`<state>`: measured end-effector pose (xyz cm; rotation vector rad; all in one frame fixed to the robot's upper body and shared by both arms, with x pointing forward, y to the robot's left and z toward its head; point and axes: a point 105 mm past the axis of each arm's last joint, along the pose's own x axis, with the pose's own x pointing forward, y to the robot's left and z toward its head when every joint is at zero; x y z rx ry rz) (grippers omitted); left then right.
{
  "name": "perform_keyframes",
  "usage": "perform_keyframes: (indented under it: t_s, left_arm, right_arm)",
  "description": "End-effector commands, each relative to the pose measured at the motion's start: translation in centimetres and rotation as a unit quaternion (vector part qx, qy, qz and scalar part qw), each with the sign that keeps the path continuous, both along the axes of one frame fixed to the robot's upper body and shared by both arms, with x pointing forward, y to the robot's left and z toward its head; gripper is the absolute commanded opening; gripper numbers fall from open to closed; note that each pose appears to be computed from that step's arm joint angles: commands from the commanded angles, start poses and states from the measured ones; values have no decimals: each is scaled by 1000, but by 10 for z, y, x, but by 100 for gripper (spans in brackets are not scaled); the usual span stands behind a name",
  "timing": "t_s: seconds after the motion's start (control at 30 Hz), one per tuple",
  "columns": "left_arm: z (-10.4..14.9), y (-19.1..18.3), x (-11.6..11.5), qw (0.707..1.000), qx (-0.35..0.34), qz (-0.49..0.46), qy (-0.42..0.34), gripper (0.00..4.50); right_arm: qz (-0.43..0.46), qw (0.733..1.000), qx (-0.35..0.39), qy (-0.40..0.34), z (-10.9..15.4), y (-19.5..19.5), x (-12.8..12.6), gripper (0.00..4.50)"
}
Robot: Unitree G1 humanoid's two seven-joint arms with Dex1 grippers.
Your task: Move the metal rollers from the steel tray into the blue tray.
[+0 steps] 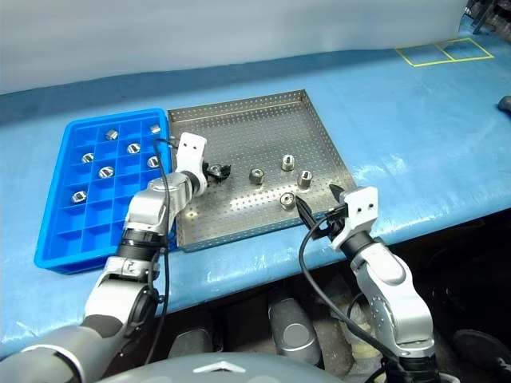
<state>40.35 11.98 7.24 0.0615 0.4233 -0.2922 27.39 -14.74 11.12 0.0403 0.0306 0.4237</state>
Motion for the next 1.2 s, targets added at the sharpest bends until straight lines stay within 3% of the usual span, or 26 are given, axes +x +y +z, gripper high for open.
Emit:
perform_keyframes:
  t_s: [0.03,0.07,0.33,0.43,0.6,0.67,0.77,0.9,1.0,1.2]
  left_arm:
    - [7,-7,-3,1000,-17,-10,-6,427]
    - [5,-7,-4,1000,-13,-10,-4,427]
    - [9,-3,-4,1000,-11,7,-20,183]
    - [30,-3,-3,996,-18,15,-90,183]
    - [73,17,-7,971,-61,112,-203,183]
    - [89,36,-14,951,-83,184,-235,183]
    - [105,75,-36,906,-42,316,-280,183]
    - [98,103,-61,871,-58,406,-270,183]
    - [80,119,-79,855,-20,459,-239,183]
    - [67,122,-94,858,-14,465,-219,183]
  right_arm:
    - [6,1000,4,-18,8,3,2,450]
    - [7,1000,2,-19,8,3,3,450]
    - [8,1000,0,-16,6,3,3,450]
    - [16,1000,-1,-17,7,5,4,450]
    - [27,999,4,-22,10,9,8,450]
    - [36,999,3,-21,9,13,11,450]
    - [57,998,4,-19,8,21,16,450]
    - [72,997,1,-18,7,27,22,450]
    - [95,995,0,-15,5,36,27,450]
    - [119,993,9,-17,6,50,33,450]
